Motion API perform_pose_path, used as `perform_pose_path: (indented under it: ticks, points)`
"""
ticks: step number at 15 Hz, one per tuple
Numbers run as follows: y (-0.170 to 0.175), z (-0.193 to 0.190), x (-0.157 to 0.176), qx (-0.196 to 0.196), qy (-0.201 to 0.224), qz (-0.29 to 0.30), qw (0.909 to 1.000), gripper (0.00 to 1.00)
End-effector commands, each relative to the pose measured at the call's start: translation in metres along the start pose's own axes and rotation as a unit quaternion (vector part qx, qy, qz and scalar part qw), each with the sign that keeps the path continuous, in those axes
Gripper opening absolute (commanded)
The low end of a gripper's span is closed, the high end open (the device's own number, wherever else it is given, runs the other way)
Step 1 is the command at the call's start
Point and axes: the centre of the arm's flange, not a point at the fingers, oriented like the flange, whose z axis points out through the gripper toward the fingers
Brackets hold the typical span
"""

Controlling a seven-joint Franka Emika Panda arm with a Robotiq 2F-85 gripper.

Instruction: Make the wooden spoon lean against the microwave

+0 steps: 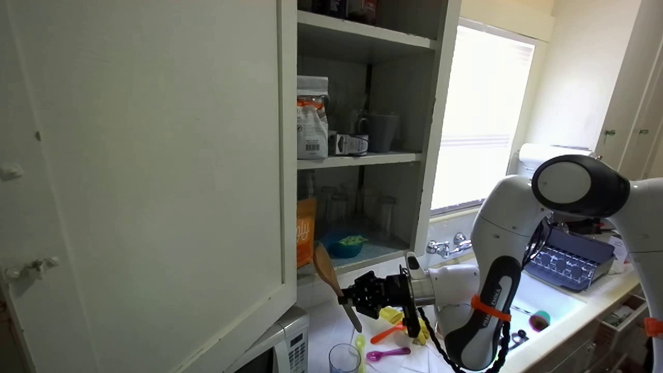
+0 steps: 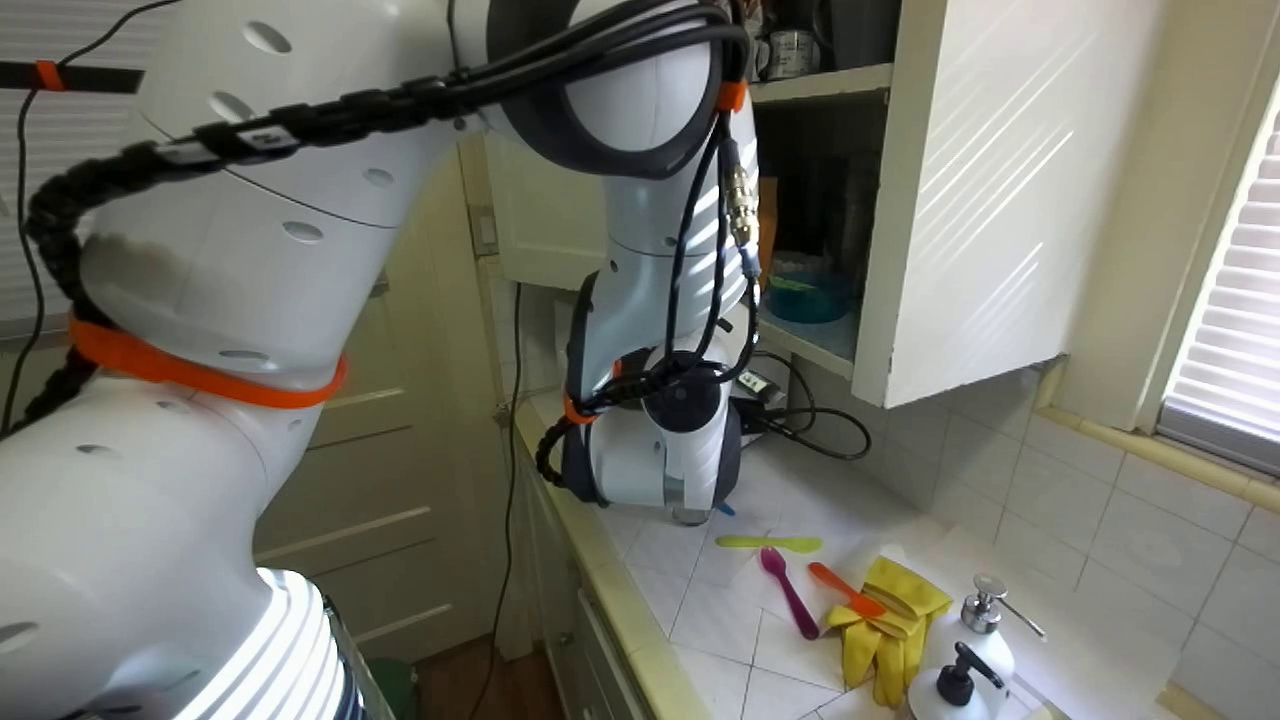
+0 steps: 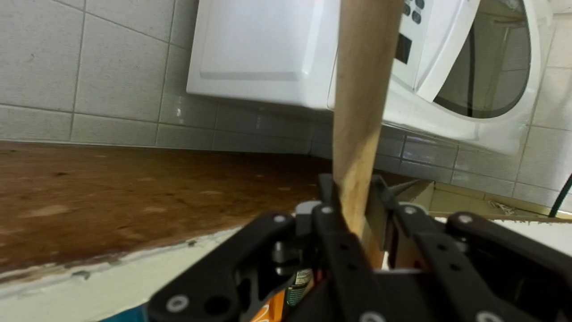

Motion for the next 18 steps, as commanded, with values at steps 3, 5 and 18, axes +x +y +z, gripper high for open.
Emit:
perform_pose_path:
  ticks: [3, 5, 18]
  points:
    - [0.000, 0.000, 0.000, 0.000, 0.000, 0.000, 1.0000, 0.21]
    - [0.000, 0.002, -0.004, 0.001, 0.002, 0.001, 1.0000, 0.05]
    - [-0.017, 0.041, -0.026, 0.034, 0.058, 0.011, 0.9977, 0.05]
